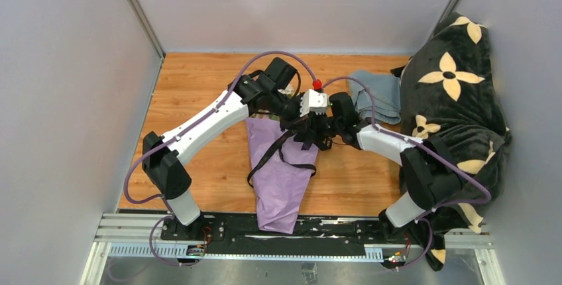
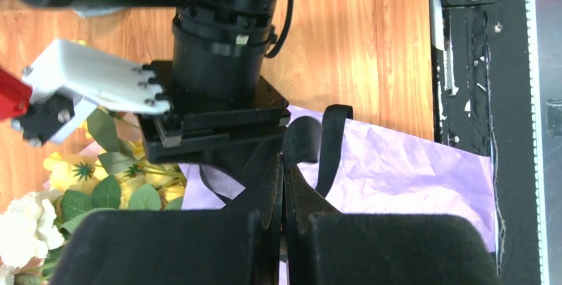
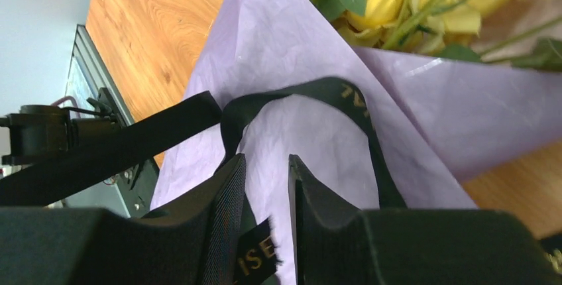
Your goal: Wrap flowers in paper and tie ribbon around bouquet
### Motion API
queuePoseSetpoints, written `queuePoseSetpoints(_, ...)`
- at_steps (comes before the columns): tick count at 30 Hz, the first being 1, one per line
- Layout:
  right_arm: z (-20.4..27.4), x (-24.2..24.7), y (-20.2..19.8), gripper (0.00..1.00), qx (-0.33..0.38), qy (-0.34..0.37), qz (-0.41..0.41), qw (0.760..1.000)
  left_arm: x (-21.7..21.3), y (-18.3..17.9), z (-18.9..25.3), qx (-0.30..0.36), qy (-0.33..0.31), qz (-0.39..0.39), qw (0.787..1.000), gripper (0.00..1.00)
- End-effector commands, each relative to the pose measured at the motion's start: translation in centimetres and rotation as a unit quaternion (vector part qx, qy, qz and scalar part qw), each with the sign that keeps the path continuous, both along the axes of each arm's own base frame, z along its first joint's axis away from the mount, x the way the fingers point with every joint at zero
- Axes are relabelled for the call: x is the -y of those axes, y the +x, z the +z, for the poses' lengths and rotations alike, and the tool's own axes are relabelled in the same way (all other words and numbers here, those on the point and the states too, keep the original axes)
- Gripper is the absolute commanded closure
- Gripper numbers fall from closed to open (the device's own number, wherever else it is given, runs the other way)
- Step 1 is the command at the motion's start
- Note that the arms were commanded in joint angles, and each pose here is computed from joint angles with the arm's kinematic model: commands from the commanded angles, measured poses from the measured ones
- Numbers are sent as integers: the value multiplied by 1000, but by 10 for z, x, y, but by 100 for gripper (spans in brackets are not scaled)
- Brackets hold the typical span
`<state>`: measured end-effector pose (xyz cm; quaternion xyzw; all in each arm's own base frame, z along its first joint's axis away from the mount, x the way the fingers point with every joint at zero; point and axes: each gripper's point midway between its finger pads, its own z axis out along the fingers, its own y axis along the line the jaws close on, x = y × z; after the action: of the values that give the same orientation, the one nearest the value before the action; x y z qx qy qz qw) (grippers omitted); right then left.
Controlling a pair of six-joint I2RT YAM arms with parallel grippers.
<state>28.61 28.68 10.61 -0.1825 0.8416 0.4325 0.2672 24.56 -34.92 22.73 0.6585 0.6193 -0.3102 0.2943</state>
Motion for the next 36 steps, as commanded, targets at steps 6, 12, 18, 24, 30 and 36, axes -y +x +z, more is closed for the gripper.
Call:
queuePoseSetpoints(6, 27, 69, 15, 62, 18, -43, -140, 989, 12, 3, -50, -63, 30, -14, 997, 100)
queuePoseSetpoints(12, 24, 121, 9, 63, -4, -86, -206, 975, 33, 14, -95, -51, 87, -1, 995, 100)
queuePoseSetpoints(18, 39, 109, -16, 64, 28, -64, -116, 991, 17, 59, -113, -15, 132, 77, 988, 50)
queuePoseSetpoints(24, 36, 104, -28, 64, 15, -52, -93, 994, -8, 43, -59, 103, 94, -16, 990, 19)
queuePoseSetpoints(30, 34, 80, -34, 67, -14, -4, -60, 998, -38, 1, -83, 170, 109, -177, 963, 20)
queuePoseSetpoints(36, 11, 75, -51, 66, -43, -39, -29, 998, -42, 3, -138, 200, 160, -267, 929, 18)
